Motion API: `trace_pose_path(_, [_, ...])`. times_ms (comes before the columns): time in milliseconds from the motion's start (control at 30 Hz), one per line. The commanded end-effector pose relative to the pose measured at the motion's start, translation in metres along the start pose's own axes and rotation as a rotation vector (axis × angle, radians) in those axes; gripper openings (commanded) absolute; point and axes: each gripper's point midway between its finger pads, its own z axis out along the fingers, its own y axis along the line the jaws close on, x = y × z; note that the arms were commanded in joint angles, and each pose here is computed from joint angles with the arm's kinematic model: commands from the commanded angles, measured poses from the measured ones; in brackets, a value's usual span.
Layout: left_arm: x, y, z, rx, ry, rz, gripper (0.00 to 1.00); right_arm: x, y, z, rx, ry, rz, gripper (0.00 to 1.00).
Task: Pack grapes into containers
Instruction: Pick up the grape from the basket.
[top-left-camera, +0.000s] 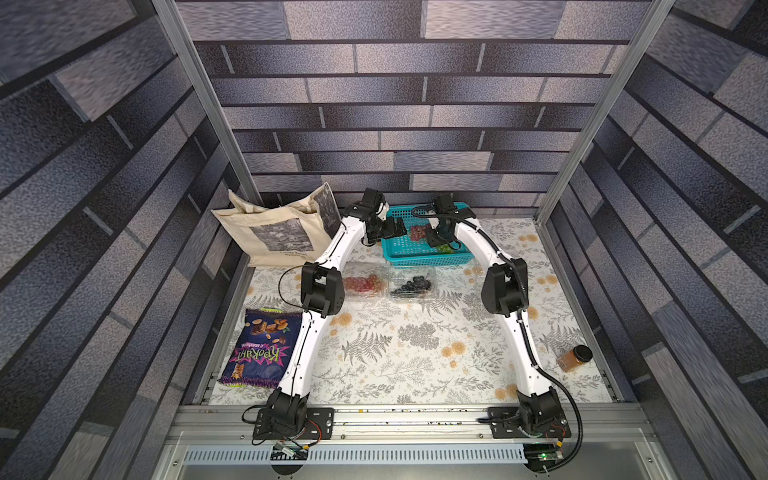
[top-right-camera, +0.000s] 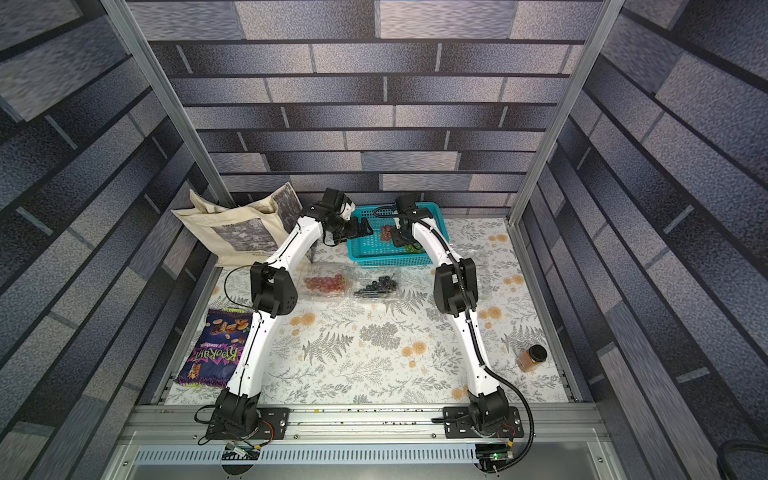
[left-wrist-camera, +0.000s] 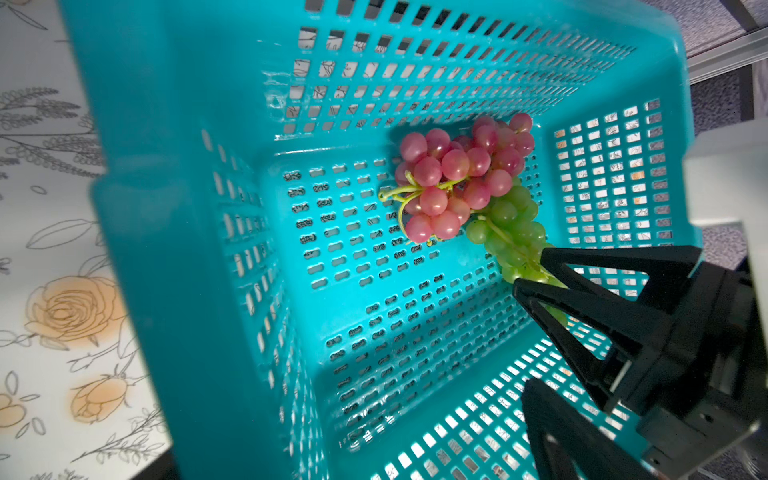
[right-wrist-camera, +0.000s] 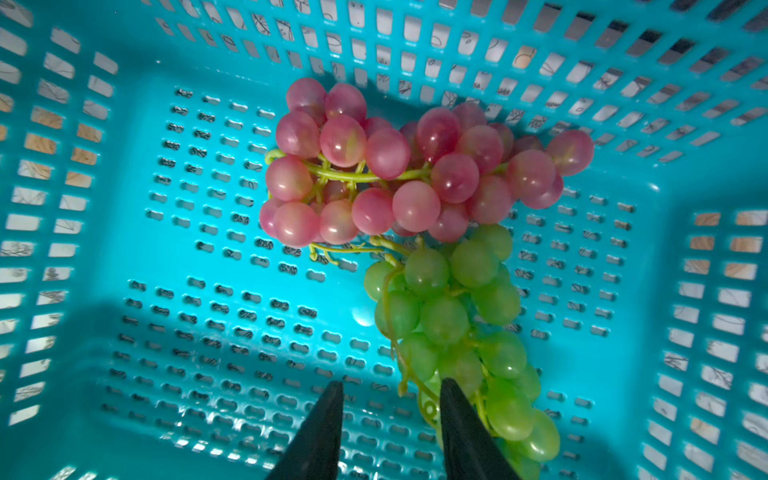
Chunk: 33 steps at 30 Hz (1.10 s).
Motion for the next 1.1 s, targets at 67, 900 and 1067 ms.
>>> trace_pose_path(67, [-0.006, -0.008, -0.014, 0.015, -0.012, 0.013, 1.00, 0.006, -0.009, 0.011, 0.067, 0.030, -0.011, 0.36])
trace_pose_path(900, [-0.016, -0.025, -0.045, 0.017, -0.052, 0.050, 1.00, -0.032, 0.000, -0.064, 0.003, -0.107, 0.069, 0.00])
trace_pose_path(1067, [-0.018, -0.034, -0.060, 0.017, -0.064, 0.069, 1.00, -0.034, -0.001, -0.099, 0.004, -0.132, 0.091, 0.00])
